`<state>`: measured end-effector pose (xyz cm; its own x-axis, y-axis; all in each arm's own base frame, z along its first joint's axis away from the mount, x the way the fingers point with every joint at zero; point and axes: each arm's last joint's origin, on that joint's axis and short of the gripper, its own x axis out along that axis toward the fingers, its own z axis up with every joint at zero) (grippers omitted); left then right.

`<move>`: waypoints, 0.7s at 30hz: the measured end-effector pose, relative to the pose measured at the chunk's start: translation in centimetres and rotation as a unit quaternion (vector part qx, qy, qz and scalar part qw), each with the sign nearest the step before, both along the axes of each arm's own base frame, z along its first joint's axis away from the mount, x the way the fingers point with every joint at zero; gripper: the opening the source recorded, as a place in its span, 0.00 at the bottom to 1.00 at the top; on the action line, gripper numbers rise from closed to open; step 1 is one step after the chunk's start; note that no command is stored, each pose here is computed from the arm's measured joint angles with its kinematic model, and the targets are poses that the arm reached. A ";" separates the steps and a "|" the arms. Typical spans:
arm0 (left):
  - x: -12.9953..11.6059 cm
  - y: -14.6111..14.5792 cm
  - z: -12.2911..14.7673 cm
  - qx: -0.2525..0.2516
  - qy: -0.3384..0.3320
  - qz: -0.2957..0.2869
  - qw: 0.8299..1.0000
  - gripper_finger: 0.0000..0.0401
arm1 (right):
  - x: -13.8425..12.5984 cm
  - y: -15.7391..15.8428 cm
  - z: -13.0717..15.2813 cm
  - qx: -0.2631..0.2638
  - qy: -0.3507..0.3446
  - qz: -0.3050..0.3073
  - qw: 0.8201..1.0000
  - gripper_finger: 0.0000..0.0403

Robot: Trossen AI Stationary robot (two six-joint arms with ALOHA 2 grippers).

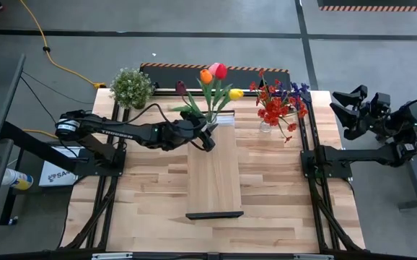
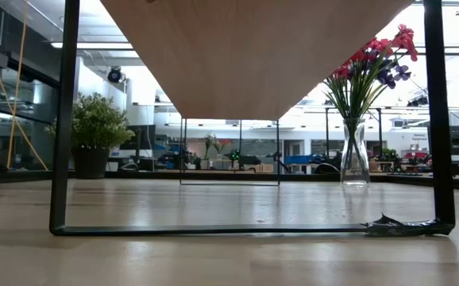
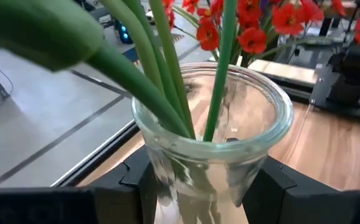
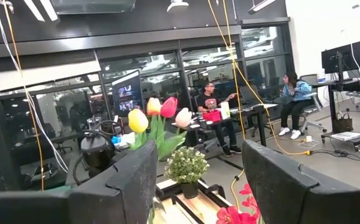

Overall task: Pick and place flowers into a vace then onto a shelf
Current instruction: Put the left transparent vase with flowers on the shelf

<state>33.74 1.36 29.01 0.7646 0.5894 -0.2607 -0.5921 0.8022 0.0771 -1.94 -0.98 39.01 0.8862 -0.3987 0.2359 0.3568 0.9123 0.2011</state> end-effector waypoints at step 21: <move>-0.2 0.0 -0.9 -0.006 -0.005 -0.005 1.000 0.70 | 0.0 0.0 0.0 0.001 0.000 0.000 1.000 0.55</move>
